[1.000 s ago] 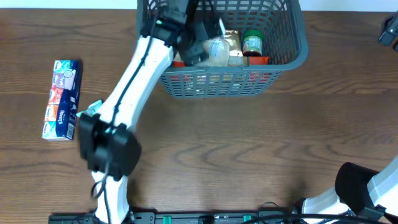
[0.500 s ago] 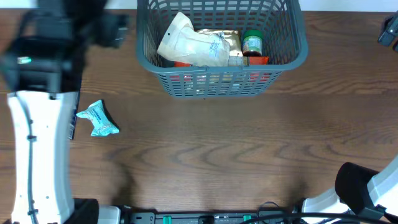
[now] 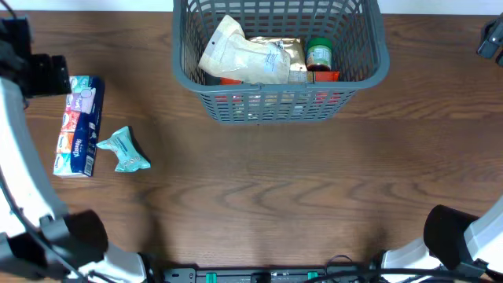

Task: Pack container
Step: 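Move left gripper to the tissue-pack bundle and grasp it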

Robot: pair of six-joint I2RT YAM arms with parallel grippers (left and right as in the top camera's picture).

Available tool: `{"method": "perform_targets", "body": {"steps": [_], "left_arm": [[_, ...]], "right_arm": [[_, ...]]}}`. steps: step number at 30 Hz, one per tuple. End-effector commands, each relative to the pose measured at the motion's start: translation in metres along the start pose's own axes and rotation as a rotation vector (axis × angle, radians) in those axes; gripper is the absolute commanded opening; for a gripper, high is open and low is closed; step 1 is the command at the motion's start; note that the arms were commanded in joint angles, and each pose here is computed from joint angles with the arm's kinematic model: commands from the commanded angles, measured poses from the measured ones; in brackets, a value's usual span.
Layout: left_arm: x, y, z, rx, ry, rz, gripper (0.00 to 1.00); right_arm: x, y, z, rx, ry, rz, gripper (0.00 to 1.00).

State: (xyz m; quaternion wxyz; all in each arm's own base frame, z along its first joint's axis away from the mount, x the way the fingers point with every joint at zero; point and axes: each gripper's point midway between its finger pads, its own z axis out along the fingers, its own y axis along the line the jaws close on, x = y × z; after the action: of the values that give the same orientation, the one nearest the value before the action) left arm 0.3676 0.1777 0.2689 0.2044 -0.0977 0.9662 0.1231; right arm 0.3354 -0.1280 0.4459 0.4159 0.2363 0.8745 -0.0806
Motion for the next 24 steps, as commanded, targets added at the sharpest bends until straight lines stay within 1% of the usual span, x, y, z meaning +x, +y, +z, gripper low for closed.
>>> {"method": "perform_targets", "body": {"steps": [1,6,12,18,24], "left_arm": [[0.009,-0.004,0.044,0.053,0.085,0.067,0.99],[0.022,-0.015,0.1,0.097,0.173,0.152,0.99],[0.05,-0.032,0.162,0.168,0.273,0.245,0.99],[0.075,-0.044,0.21,0.193,0.335,0.257,0.99],[0.107,-0.055,0.239,0.237,0.429,0.278,0.99]], "right_arm": [[-0.002,-0.002,-0.002,0.002,-0.01,-0.01,0.99],[-0.004,-0.002,-0.002,0.001,-0.019,-0.008,0.99],[-0.008,-0.001,-0.002,-0.002,-0.034,-0.003,0.99],[-0.009,-0.001,-0.002,-0.004,-0.037,-0.003,0.99],[-0.01,0.001,-0.002,-0.011,-0.045,0.005,0.99]]}}
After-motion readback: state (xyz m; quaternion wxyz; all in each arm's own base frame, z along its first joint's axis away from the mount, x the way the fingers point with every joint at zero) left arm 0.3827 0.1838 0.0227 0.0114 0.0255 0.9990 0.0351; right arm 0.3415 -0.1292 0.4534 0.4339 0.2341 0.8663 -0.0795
